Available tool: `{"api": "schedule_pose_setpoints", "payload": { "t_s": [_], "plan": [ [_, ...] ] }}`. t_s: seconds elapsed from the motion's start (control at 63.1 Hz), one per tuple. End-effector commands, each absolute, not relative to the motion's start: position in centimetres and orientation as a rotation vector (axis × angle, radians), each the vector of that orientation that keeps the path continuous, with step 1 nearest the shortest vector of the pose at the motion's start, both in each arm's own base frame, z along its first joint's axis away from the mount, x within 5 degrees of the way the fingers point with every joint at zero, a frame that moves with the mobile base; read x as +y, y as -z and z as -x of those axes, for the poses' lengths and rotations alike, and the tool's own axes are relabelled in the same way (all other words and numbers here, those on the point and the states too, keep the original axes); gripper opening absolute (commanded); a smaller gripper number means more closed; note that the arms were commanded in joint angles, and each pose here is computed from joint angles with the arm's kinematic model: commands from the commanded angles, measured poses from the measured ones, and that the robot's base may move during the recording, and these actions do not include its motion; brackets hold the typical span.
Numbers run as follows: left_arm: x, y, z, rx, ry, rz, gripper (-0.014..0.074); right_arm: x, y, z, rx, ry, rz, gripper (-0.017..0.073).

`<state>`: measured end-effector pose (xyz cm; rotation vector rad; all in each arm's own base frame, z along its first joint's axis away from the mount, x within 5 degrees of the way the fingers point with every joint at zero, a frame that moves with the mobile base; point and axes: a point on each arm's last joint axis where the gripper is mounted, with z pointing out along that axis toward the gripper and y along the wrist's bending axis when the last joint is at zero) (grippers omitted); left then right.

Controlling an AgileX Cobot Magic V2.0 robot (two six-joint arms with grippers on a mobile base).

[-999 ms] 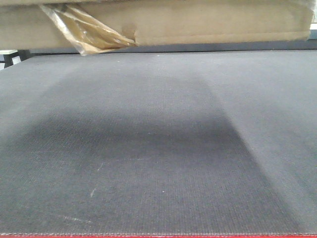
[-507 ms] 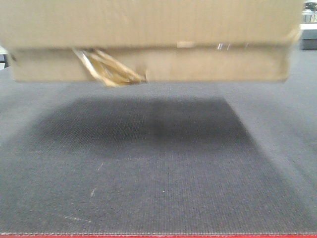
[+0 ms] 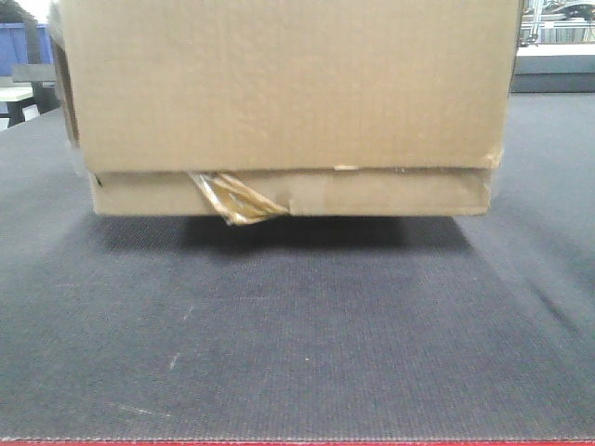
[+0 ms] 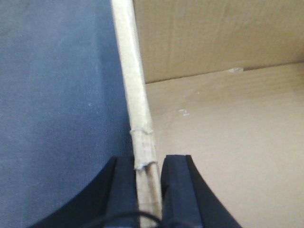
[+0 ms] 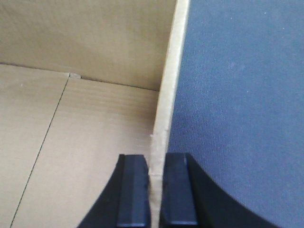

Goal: Grab carton from right shelf to conveyor
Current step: 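Lower the carton onto the belt and open both grippers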

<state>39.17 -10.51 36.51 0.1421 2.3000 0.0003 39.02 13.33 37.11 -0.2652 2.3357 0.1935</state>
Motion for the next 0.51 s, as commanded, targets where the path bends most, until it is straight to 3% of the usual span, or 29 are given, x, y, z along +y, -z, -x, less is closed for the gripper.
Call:
{"api": "schedule_pose_setpoints", "payload": {
  "t_s": [0.0, 0.143, 0.238, 0.285, 0.491],
  "plan": [
    [-10.7, -36.7, -39.5, 2.261, 0.015, -0.156, 0.0094, 13.3, -37.5, -39.5, 2.275, -0.186, 0.279, 0.0101],
    [-10.7, -36.6, -39.5, 2.262, 0.012, -0.158, 0.0382, 13.3, -37.6, -39.5, 2.272, -0.187, 0.279, 0.0424],
    [-10.7, -36.7, -39.4, 2.27, 0.017, -0.153, 0.0567, 13.2, -38.1, -39.1, 2.266, -0.188, 0.278, 0.0569],
    [-10.7, -37.1, -39.1, 2.27, 0.028, -0.146, 0.0621, 13.1, -38.5, -38.8, 2.267, -0.188, 0.278, 0.0568],
    [-9.8, -40.9, -36.2, 2.203, 0.052, -0.122, 0.0599, 11.8, -41.5, -36.3, 2.238, -0.188, 0.26, 0.0503]
  ]
}}
